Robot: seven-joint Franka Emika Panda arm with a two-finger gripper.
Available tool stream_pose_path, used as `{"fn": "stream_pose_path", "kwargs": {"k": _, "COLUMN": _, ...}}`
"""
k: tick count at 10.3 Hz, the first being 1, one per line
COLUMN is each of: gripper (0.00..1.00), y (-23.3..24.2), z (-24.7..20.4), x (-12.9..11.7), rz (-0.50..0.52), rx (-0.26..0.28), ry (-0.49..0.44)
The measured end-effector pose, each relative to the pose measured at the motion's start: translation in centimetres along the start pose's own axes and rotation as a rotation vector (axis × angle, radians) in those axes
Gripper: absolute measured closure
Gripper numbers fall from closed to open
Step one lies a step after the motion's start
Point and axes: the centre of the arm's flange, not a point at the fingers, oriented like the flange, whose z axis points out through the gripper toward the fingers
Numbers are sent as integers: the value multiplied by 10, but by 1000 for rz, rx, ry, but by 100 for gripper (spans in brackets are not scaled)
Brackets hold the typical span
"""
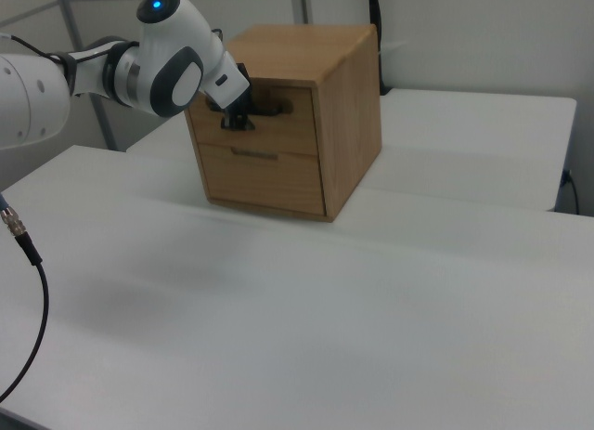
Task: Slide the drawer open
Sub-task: 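Lower the gripper onto the black handle of the upper drawer and close it, then pull the gripped handle straight out, sliding the upper drawer open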
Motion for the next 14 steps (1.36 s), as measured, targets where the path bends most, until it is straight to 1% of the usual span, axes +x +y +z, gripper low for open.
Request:
{"fn": "stream_pose_path", "kwargs": {"k": 2, "gripper": 61, "y": 0, "z": -1, "x": 3, "rz": 2, "rx": 2, "ry": 5}}
{"fn": "stream_pose_path", "kwargs": {"k": 4, "gripper": 70, "y": -3, "z": -4, "x": 2, "rz": -1, "rx": 9, "ry": 7}}
{"fn": "stream_pose_path", "kwargs": {"k": 5, "gripper": 83, "y": -5, "z": -6, "x": 1, "rz": 6, "rx": 16, "ry": 7}}
{"fn": "stream_pose_path", "kwargs": {"k": 7, "gripper": 83, "y": -3, "z": -7, "x": 1, "rz": 17, "rx": 12, "ry": 6}}
{"fn": "stream_pose_path", "kwargs": {"k": 9, "gripper": 83, "y": 7, "z": -16, "x": 1, "rz": -1, "rx": -1, "ry": -3}}
{"fn": "stream_pose_path", "kwargs": {"k": 11, "gripper": 83, "y": 24, "z": -32, "x": 1, "rz": -24, "rx": -19, "ry": -20}}
{"fn": "stream_pose_path", "kwargs": {"k": 14, "gripper": 83, "y": 63, "z": -65, "x": 1, "rz": -65, "rx": -44, "ry": -56}}
